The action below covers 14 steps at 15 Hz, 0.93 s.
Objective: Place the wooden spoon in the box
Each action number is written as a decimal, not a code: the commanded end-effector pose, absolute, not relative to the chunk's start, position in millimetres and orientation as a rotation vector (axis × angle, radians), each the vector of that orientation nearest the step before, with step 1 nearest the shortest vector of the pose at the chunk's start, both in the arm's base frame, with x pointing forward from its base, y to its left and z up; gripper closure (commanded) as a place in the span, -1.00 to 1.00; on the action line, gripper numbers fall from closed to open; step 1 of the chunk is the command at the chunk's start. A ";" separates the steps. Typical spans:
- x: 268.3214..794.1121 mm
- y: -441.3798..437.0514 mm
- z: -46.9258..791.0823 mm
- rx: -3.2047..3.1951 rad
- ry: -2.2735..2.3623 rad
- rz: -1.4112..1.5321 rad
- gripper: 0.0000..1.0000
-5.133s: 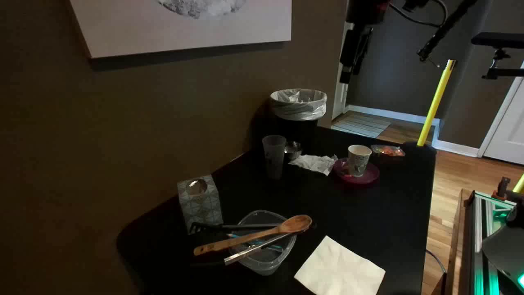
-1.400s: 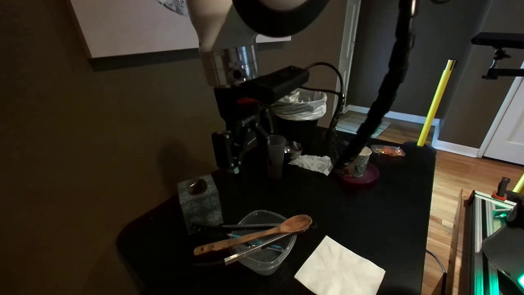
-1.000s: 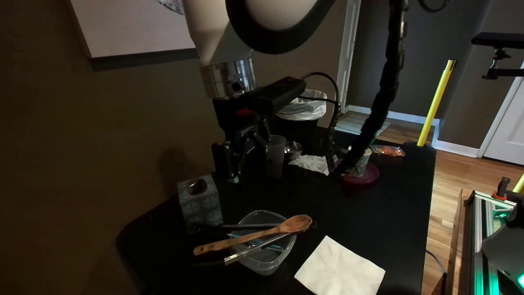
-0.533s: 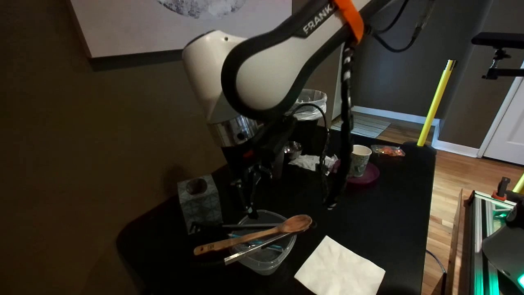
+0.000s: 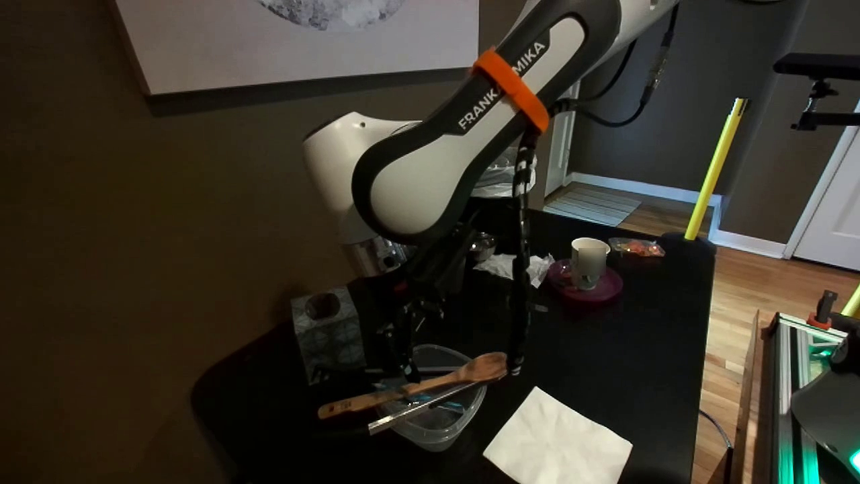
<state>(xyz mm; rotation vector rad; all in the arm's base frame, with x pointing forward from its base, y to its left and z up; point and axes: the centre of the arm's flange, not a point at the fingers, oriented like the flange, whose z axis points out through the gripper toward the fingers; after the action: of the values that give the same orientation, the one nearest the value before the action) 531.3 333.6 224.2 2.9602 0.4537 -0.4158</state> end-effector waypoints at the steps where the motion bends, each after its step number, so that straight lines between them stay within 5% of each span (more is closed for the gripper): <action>1: 525.7 340.6 217.5 2.958 0.515 -0.351 -0.97; 2: 522.4 343.7 218.9 2.964 0.540 -0.323 -0.52; 4: 516.8 352.3 224.4 2.982 0.580 -0.265 -0.39; 12: 523.7 382.9 207.9 2.930 0.829 -0.163 0.86; 14: 527.1 384.0 203.2 2.912 0.859 -0.168 0.89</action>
<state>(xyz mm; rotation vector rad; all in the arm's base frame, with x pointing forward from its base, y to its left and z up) 518.1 381.1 216.4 2.9459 0.7908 -0.1828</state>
